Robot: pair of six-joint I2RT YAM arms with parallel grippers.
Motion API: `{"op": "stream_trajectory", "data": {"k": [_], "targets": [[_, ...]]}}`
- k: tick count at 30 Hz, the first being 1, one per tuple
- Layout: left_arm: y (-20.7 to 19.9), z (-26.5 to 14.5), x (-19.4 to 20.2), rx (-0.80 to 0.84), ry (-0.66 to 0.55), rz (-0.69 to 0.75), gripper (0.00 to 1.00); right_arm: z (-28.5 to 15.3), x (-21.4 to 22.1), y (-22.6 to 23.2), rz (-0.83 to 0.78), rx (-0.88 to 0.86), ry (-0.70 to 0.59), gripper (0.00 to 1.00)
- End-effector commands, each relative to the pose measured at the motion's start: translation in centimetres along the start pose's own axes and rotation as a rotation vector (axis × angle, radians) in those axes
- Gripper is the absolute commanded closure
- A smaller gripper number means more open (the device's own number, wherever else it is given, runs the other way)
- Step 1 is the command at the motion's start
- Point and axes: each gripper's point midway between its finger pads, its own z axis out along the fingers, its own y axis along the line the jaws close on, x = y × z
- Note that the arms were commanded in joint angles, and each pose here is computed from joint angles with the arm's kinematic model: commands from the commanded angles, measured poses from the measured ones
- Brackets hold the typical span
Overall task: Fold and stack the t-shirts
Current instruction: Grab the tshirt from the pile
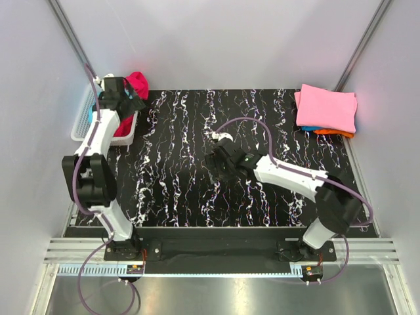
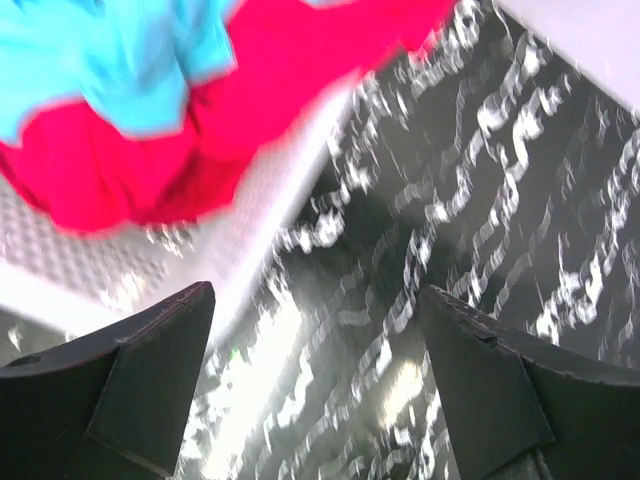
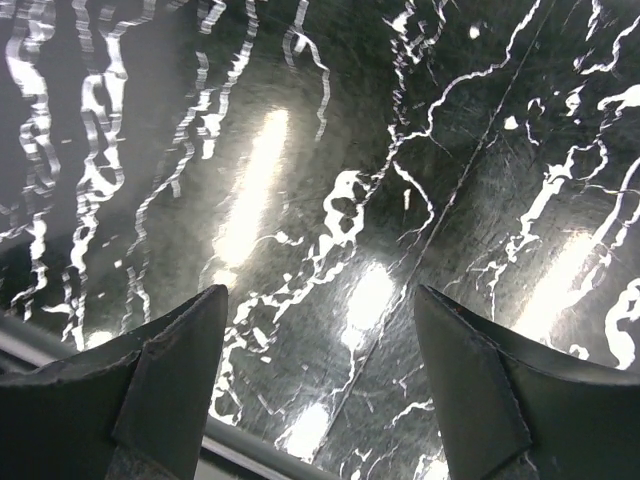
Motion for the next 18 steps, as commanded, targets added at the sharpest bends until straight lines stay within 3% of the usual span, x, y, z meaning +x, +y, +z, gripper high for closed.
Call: {"op": "stream_trajectory", "data": {"k": [1, 12, 15, 18], "targets": [[1.8, 1.2, -5.2, -0.001, -0.075, -0.023, 0.12, 1.4, -1.7, -0.7, 0.053, -0.023, 0.001, 0.18], [6.0, 11.4, -6.9, -0.035, -0.010, -0.111, 0.12, 5.6, -1.5, -2.7, 0.141, -0.117, 0.070, 0.20], [5.9, 12.3, -7.6, -0.031, -0.022, -0.109, 0.16, 6.9, -1.0, -2.6, 0.149, -0.119, 0.096, 0.21], [5.9, 13.3, -7.3, -0.029, -0.015, -0.108, 0.27, 7.4, -0.7, -2.6, 0.161, -0.120, 0.103, 0.21]]}}
